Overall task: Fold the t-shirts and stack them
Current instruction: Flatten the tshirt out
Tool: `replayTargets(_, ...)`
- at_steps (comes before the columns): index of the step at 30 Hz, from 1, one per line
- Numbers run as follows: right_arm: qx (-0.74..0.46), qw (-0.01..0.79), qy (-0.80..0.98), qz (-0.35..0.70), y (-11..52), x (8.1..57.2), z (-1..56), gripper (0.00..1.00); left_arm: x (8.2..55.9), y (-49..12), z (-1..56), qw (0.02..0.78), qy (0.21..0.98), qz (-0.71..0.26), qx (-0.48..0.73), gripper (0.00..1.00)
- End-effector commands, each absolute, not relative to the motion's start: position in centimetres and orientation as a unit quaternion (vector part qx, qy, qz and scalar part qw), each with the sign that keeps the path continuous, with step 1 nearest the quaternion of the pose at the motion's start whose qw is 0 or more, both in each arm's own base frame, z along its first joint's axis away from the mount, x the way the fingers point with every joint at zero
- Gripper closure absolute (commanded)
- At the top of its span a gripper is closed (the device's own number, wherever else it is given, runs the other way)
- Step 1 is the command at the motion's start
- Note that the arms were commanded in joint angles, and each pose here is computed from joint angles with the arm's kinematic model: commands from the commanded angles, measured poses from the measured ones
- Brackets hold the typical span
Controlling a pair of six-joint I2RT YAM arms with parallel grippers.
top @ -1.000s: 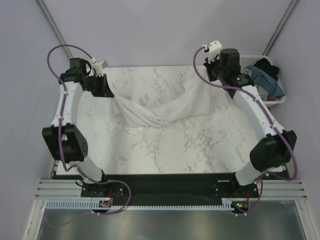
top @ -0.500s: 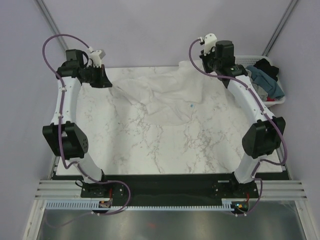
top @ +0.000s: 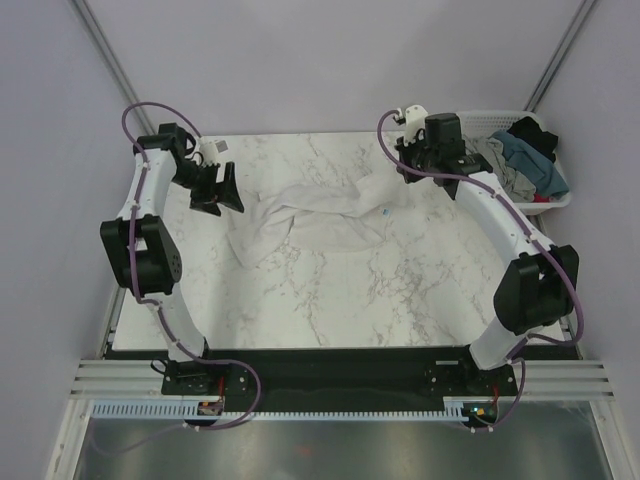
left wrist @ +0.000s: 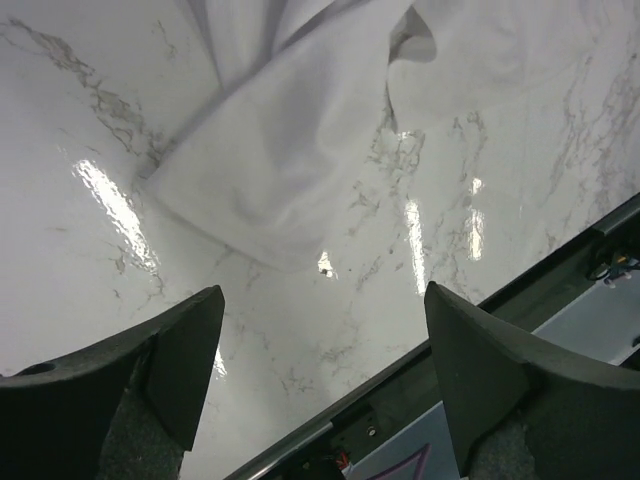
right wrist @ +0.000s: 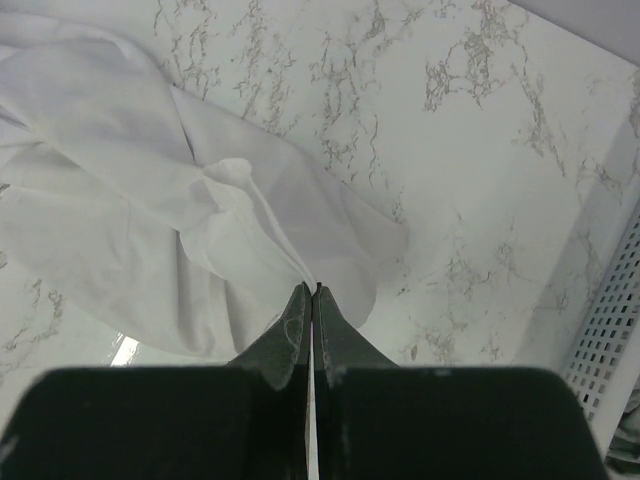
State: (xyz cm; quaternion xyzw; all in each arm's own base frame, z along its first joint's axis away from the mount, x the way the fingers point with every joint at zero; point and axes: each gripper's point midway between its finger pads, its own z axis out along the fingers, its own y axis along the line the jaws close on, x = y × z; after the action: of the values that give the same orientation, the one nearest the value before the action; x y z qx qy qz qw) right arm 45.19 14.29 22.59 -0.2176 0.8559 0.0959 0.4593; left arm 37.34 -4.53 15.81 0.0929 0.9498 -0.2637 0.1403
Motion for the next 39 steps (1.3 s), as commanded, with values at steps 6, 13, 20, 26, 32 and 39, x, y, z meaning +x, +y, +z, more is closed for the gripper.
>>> replayTargets(6,-0.216,0.476,0.846,0.104,15.1,46.9,23.9,1.00,38.8,-2.5,10.1,0.083,0.967,-0.235,0.046,0.25)
replayTargets(13,-0.215,0.471,0.850,0.100,15.0,47.2,23.4,1.00,39.3,0.1,7.3,0.056,0.975,-0.215,0.028,0.37)
replayTargets(20,-0.216,0.469,0.851,0.092,14.9,47.7,23.0,1.00,40.7,0.7,4.8,0.044,0.976,-0.212,0.022,0.38)
replayTargets(26,-0.216,0.468,0.853,0.085,14.6,47.9,22.8,1.00,40.9,0.7,3.6,0.034,0.976,-0.216,0.023,0.38)
replayTargets(32,-0.218,0.466,0.854,0.081,14.5,48.0,22.5,1.00,40.8,0.1,3.0,0.026,0.973,-0.226,0.028,0.52)
replayTargets(39,-0.219,0.466,0.854,0.079,14.5,48.1,22.4,1.00,40.8,-0.5,2.5,0.020,0.971,-0.236,0.030,0.59)
